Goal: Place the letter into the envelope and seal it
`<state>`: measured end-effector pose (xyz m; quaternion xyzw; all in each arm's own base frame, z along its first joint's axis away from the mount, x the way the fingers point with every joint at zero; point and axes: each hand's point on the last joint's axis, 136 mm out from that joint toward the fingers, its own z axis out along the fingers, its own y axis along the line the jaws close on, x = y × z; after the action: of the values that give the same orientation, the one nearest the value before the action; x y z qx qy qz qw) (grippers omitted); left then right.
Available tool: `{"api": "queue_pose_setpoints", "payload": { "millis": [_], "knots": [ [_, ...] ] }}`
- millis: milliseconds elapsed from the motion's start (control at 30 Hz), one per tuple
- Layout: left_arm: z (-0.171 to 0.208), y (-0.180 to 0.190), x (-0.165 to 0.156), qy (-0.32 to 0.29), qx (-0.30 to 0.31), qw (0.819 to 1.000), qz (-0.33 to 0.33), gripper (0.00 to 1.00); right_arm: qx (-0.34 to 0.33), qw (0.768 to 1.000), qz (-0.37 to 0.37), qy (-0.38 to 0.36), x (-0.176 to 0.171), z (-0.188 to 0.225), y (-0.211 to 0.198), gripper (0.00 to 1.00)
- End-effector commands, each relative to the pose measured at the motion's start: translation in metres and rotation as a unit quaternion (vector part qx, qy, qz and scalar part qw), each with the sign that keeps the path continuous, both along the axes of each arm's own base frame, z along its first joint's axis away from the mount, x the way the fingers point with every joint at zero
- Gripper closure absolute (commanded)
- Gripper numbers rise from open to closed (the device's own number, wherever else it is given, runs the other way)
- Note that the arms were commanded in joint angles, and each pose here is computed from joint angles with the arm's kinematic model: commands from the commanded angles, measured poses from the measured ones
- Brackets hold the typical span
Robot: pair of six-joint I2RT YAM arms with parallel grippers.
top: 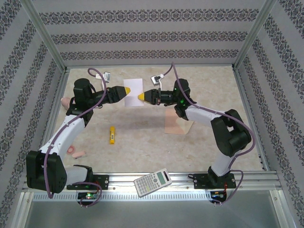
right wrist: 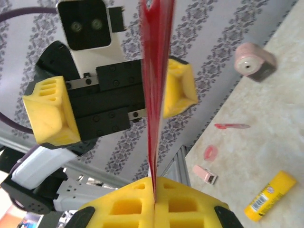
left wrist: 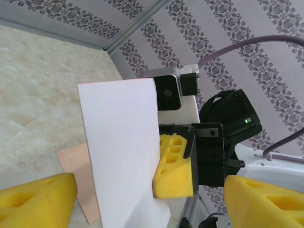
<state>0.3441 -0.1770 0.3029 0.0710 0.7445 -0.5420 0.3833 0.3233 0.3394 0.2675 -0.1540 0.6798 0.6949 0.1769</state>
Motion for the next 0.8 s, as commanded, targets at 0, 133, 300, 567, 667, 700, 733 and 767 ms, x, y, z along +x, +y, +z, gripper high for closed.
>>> {"api": "queue_pose_setpoints", "payload": {
  "millis": [0, 133, 300, 567, 667, 700, 733, 767],
  "knots": [
    [0.010, 0.007, 0.004, -0.030, 0.047, 0.998, 0.026, 0.13, -0.020, 0.998, -0.048, -0.020, 0.003, 0.010, -0.021, 1.00],
    [-0.012, 0.030, 0.014, 0.005, 0.152, 0.985, 0.088, 0.14, -0.089, 0.991, -0.103, -0.002, 0.005, -0.004, -0.049, 1.00],
    [-0.035, 0.029, 0.013, -0.008, 0.349, 0.927, 0.134, 0.27, -0.195, 0.963, -0.183, 0.043, 0.000, -0.027, -0.103, 1.00],
    [-0.082, -0.041, 0.025, 0.027, 0.332, 0.939, 0.087, 0.49, -0.330, 0.898, -0.265, 0.124, -0.023, -0.067, -0.181, 1.00],
    [-0.096, -0.080, 0.026, 0.030, 0.304, 0.951, 0.042, 0.55, -0.367, 0.877, -0.272, 0.147, -0.029, -0.086, -0.198, 1.00],
    [-0.102, -0.093, 0.027, 0.033, 0.299, 0.953, 0.028, 0.58, -0.374, 0.872, -0.274, 0.155, -0.030, -0.093, -0.202, 1.00],
    [-0.108, -0.102, 0.029, 0.037, 0.297, 0.954, 0.019, 0.62, -0.379, 0.869, -0.274, 0.163, -0.031, -0.099, -0.205, 1.00],
    [-0.114, -0.111, 0.032, 0.041, 0.295, 0.955, 0.010, 0.69, -0.385, 0.865, -0.274, 0.171, -0.031, -0.106, -0.209, 1.00]
  ]
}}
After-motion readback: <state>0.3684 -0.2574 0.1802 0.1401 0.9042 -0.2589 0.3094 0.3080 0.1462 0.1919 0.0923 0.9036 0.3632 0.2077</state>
